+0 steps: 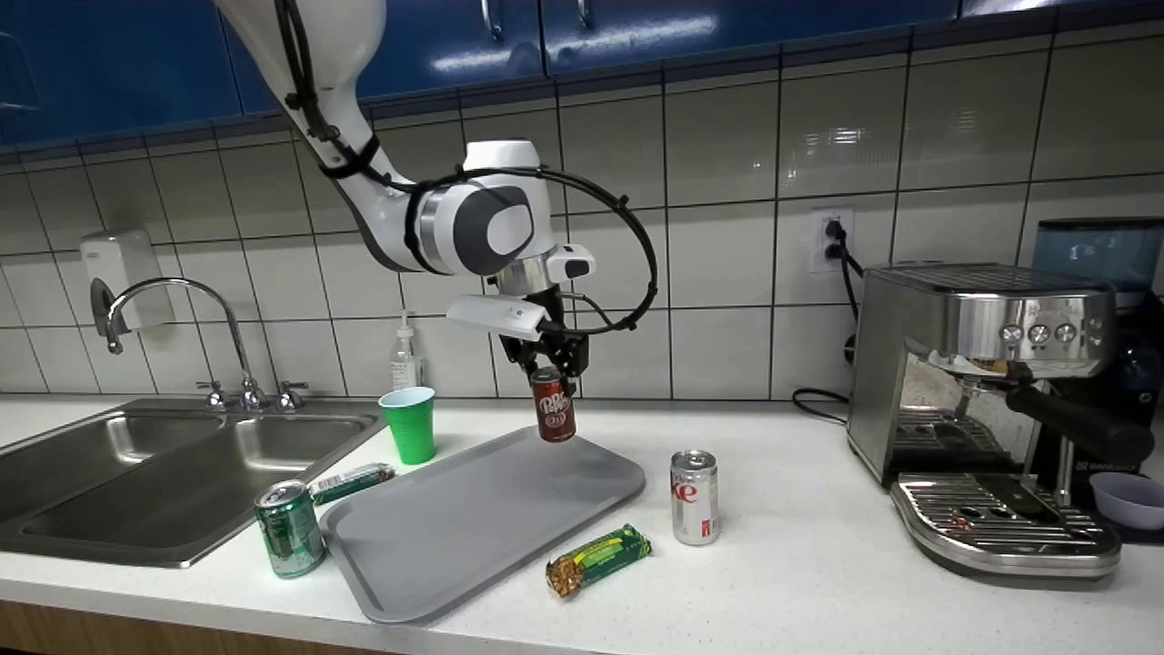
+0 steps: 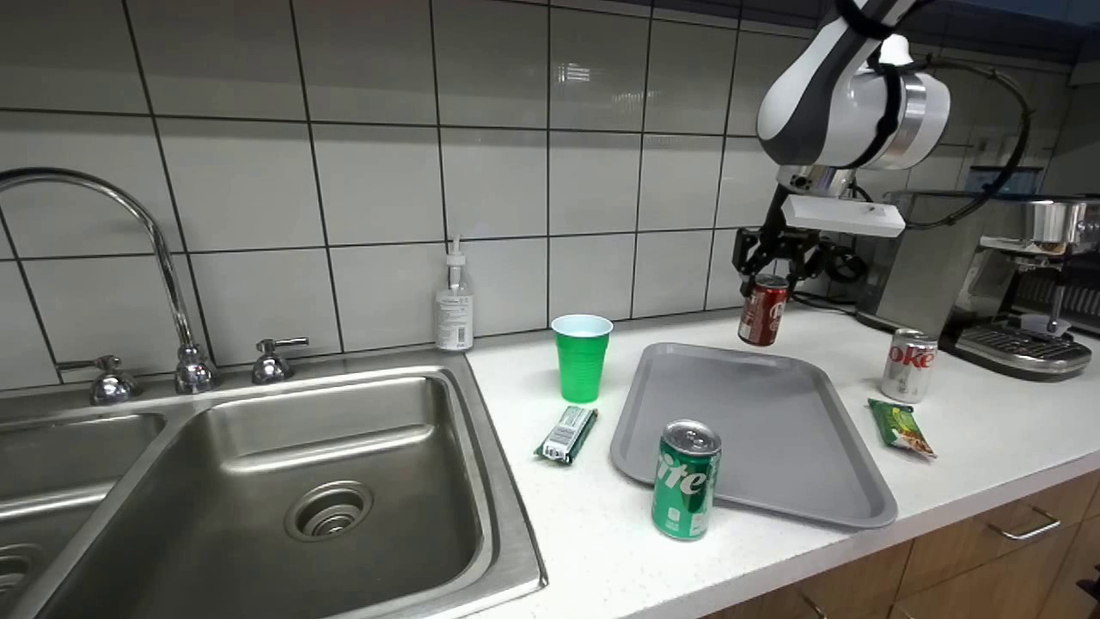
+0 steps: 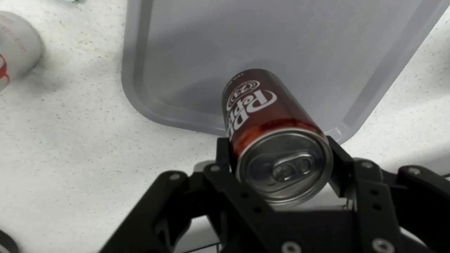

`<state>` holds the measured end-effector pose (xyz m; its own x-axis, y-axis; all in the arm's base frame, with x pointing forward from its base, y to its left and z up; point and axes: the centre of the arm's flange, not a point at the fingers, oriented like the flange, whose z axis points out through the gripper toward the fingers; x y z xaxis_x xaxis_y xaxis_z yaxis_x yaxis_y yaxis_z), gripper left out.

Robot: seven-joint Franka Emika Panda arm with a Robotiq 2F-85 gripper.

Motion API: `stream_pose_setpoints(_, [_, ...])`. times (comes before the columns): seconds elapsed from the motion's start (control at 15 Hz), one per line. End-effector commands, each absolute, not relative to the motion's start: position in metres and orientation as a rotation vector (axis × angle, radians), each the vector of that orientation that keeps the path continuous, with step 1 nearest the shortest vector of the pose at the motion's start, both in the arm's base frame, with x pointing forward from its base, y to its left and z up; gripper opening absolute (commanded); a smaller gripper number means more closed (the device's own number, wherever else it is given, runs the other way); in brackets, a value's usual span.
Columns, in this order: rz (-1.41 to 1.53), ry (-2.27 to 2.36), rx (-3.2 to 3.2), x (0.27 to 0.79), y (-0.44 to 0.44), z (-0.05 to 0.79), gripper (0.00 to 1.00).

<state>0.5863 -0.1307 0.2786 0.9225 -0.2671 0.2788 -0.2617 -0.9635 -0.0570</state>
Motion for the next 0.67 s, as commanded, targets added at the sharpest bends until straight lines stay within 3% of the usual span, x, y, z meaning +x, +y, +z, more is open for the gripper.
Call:
stream_pose_setpoints(0.0, [-0.469,0.47,-3.04,0.578,-0.163,0.299,0.39])
stream_pose_setpoints(0.6, [-0.489,0.65,-3.037,0.573,-0.228,0.301,0.39])
